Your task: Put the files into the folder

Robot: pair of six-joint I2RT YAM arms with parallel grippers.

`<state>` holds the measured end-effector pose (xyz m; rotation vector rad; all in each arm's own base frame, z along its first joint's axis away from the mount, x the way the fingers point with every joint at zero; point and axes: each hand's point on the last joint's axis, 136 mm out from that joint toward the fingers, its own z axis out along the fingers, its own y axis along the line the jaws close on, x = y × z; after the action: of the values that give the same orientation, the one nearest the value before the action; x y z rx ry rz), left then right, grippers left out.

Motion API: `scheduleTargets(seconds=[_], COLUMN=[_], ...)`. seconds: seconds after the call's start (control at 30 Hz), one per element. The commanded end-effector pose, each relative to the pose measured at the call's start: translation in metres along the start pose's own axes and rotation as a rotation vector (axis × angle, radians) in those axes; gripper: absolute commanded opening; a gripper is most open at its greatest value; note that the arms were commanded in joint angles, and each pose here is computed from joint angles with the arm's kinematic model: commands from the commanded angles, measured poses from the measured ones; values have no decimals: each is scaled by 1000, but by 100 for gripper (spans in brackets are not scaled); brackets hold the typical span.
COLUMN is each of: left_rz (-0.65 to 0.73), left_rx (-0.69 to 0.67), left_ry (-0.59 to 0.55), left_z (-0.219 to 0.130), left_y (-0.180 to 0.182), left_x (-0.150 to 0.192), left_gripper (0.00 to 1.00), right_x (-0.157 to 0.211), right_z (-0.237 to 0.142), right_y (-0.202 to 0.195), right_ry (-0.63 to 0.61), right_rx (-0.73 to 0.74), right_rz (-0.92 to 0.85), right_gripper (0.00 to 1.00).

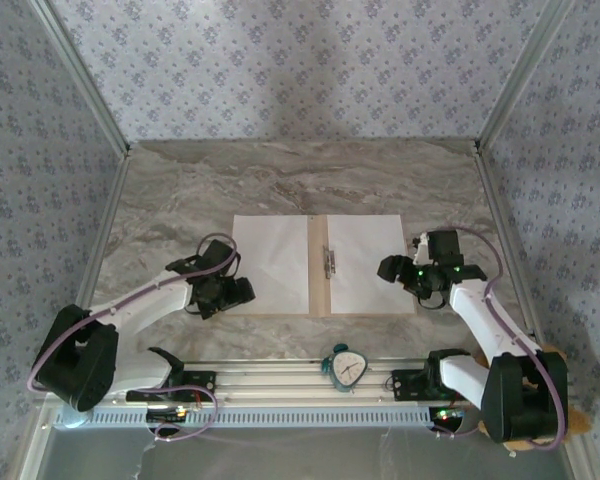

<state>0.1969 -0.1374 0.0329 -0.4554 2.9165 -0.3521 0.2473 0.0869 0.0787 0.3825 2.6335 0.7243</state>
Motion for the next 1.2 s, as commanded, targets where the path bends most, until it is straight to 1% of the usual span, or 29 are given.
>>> scheduleTargets(seconds=[0.0, 0.2, 0.37, 0.53, 0.67, 0.8, 0.9, 1.17], left_rz=[8, -5, -21, -28, -41, -51, -52, -57], left_rx=[2, -12, 17, -7, 53, 98, 120, 203], left_ry=[40, 56, 76, 68, 69, 55, 35, -17], left_z=[1, 2, 4, 2, 3, 5, 3, -3], left_y=[-4, 1, -1, 7, 0, -5, -9, -19], left_x=[9, 15, 21, 24, 25, 22, 17, 7], left_gripper=[81, 82, 82, 83, 82, 79, 74, 63], right_x=[7, 7, 7, 8, 9, 10, 11, 14], right_z=[7, 12, 12, 13, 13, 13, 13, 14], right_y=[-3, -3, -3, -4, -4, -4, -4, -6], right_ry=[35, 55, 57, 61, 64, 67, 70, 77], right_rx=[-8, -16, -15, -13, -14, -13, -12, -10], right_rz=[6, 6, -2, -1, -1, -2, -1, 2], right_gripper=[74, 74, 74, 74, 74, 74, 74, 74])
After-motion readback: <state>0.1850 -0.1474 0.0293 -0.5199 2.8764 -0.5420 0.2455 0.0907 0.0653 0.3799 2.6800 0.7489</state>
